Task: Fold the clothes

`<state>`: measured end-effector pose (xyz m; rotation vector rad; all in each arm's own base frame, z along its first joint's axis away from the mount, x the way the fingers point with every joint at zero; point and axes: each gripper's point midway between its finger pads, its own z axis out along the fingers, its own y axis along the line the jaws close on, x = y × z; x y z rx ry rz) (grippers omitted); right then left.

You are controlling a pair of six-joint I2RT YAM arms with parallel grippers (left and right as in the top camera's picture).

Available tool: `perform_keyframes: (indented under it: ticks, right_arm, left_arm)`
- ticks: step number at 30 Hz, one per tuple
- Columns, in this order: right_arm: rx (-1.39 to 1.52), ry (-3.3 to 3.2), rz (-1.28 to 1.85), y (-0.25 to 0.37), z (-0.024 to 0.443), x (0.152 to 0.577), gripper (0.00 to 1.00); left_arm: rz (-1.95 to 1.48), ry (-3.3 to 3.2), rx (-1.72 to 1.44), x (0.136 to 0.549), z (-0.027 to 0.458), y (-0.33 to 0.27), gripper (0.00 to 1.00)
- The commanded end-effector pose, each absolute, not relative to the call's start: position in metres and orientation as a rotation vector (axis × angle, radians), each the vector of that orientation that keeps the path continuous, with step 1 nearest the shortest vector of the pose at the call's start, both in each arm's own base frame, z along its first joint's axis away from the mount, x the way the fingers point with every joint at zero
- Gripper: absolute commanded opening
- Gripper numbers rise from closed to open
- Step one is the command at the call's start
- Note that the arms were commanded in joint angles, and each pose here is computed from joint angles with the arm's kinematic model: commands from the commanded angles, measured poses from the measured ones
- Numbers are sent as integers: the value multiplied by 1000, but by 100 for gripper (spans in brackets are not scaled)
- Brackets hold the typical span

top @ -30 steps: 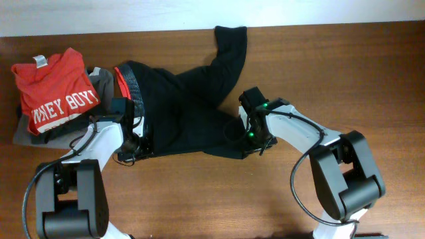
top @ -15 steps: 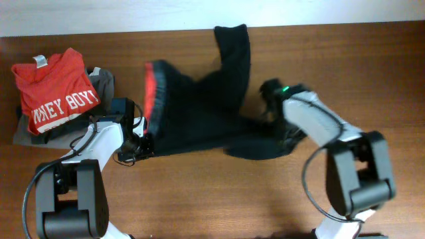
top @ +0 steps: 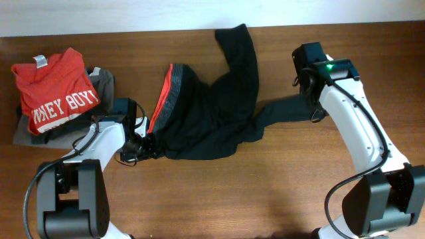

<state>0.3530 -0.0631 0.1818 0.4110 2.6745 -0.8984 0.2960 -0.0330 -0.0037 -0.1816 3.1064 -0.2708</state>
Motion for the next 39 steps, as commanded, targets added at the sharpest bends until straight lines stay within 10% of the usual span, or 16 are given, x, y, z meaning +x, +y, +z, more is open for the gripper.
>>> perform_keyframes:
  ticks: [1,13,34,37,39]
  right_arm:
    - [427,2706,-854,-58,174,351,53]
    - [491,2759,-303,-32,132,401,86]
    - [811,2875,-66,-95,-2,426,95]
    - [809,2889,-69,-95,-7,425,73]
    - [803,2891,-70,-95,-7,424,36]
  left_arm:
    - [-207,3193,-203,276,-22,-24,1]
    - [-208,3194,-204,275,-22,-24,0]
    - [-210,3148,-196,287,-23,-24,3]
    - [-210,3146,-196,287,-23,-24,9]
    - [-210,3146,-196,287,-23,-24,9]
